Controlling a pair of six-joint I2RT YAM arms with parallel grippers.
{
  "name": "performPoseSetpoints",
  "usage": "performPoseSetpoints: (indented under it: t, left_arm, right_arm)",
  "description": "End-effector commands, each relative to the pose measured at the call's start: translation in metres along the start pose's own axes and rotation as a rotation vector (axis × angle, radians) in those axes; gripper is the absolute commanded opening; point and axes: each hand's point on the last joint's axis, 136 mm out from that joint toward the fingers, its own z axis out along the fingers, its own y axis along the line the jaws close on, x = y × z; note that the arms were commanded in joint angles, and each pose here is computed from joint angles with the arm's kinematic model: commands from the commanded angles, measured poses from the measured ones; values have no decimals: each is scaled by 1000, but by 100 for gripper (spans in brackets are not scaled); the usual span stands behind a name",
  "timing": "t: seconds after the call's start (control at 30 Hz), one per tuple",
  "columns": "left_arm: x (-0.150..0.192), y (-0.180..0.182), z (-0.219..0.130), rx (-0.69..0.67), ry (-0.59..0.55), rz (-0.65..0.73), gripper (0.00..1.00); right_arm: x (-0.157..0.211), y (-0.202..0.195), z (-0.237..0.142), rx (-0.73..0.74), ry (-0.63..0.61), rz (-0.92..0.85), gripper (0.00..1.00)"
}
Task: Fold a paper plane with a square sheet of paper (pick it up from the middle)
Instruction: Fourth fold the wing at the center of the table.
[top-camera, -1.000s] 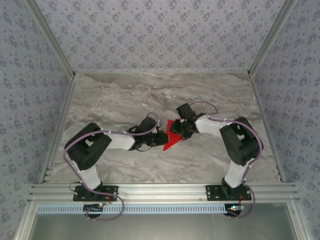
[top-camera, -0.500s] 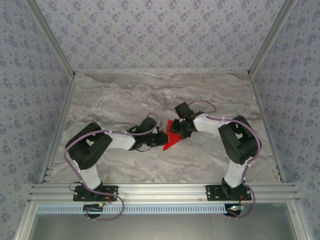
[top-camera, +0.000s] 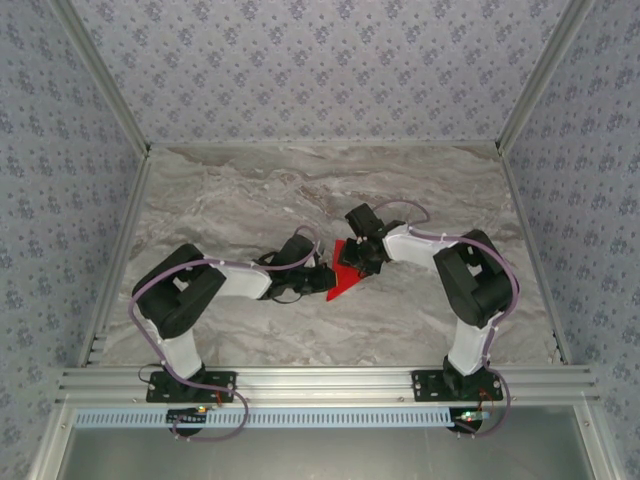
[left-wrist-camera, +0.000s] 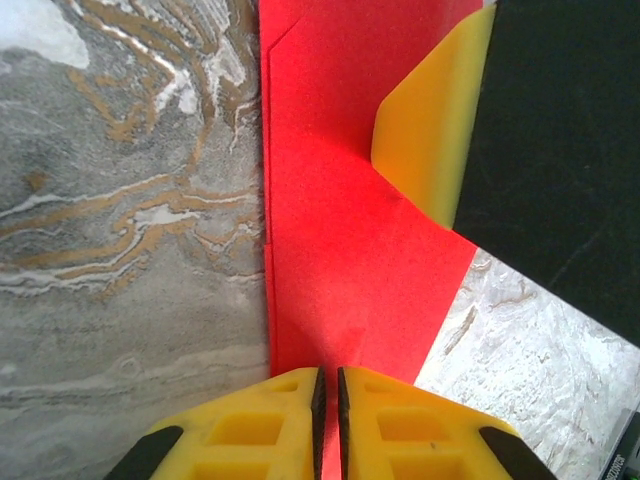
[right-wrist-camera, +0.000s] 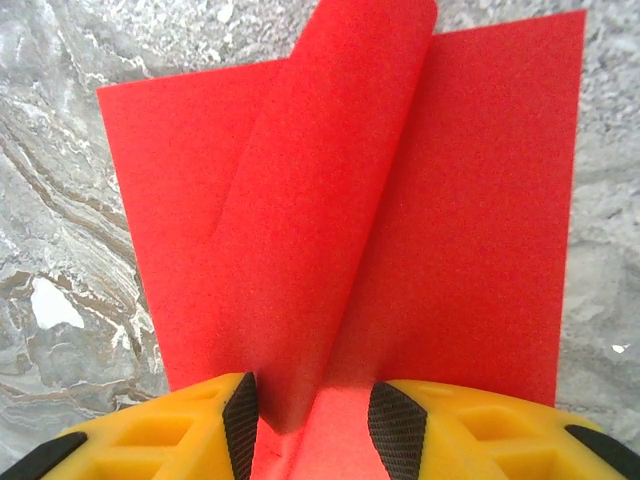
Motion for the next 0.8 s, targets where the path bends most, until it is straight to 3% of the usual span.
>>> performPoseSetpoints:
  t: [0.0, 0.33, 0.77]
  left_arm:
    - [6, 12, 4, -60, 30, 1, 15]
    - [0, 3, 1, -53, 24, 23, 14]
    - [-18, -30, -16, 70, -73, 70, 14]
  right_arm:
    - [79, -113, 51, 412, 238, 15, 45]
    - [83, -120, 55, 490, 234, 5, 44]
    - [87, -123, 59, 503, 240, 24, 43]
